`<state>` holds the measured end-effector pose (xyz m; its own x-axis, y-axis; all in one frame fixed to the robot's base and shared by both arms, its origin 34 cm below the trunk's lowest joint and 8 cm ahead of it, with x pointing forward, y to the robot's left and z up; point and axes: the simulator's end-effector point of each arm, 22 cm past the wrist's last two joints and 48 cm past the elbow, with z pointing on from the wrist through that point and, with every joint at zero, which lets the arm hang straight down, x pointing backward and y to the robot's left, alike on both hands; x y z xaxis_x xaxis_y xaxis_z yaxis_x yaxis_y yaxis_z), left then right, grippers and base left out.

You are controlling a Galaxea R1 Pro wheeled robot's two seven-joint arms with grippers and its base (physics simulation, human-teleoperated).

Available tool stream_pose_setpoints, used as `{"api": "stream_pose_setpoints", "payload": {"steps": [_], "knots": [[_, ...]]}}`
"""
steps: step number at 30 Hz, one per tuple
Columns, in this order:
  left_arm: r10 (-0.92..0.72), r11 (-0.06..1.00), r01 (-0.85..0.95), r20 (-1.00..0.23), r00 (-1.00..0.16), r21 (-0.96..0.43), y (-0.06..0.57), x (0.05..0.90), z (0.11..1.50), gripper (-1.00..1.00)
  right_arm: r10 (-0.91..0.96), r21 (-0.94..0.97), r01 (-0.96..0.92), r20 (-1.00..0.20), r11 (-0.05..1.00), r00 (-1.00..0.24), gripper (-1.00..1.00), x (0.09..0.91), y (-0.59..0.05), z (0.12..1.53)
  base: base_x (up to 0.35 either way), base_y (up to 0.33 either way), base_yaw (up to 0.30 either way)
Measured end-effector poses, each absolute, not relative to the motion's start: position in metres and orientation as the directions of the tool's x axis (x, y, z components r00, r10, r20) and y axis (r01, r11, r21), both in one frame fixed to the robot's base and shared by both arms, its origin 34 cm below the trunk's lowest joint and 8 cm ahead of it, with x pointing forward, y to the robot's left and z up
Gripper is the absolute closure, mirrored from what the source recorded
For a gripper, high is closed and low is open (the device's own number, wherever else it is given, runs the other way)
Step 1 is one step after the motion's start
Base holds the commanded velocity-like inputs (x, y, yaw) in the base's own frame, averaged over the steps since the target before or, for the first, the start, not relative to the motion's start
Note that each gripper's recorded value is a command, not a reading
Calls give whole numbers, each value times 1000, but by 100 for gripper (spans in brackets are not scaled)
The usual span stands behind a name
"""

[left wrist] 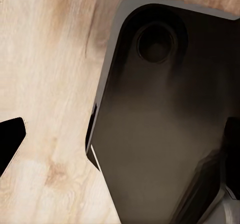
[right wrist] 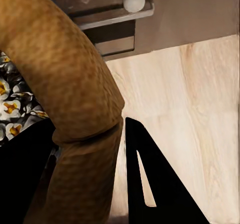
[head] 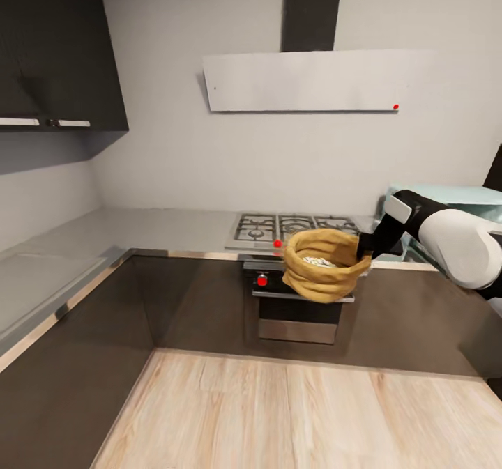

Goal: In the kitchen, take the popcorn bag from the countertop, put it into the microwave, and heat it until the popcorn is cooked so the cooked popcorn ends up inside the bag.

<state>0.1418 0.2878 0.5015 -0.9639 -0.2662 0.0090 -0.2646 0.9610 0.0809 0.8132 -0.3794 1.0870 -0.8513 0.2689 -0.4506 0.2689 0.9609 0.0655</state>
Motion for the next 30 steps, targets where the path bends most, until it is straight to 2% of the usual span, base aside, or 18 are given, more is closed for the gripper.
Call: {"api": "stream_pose_setpoints", "payload": {"steps": [8,30], "knots": [[-266,961,-265,9,-964,81,288,142,502,-100,276,68,275,-451,959,-849,100,812,-383,1087,-225,99,-296],[-266,961,-265,9,-964,81,288,142,502,-100,277,67,278,-451,958,-848,100,812,-385,1088,-4,2,-296]]}}
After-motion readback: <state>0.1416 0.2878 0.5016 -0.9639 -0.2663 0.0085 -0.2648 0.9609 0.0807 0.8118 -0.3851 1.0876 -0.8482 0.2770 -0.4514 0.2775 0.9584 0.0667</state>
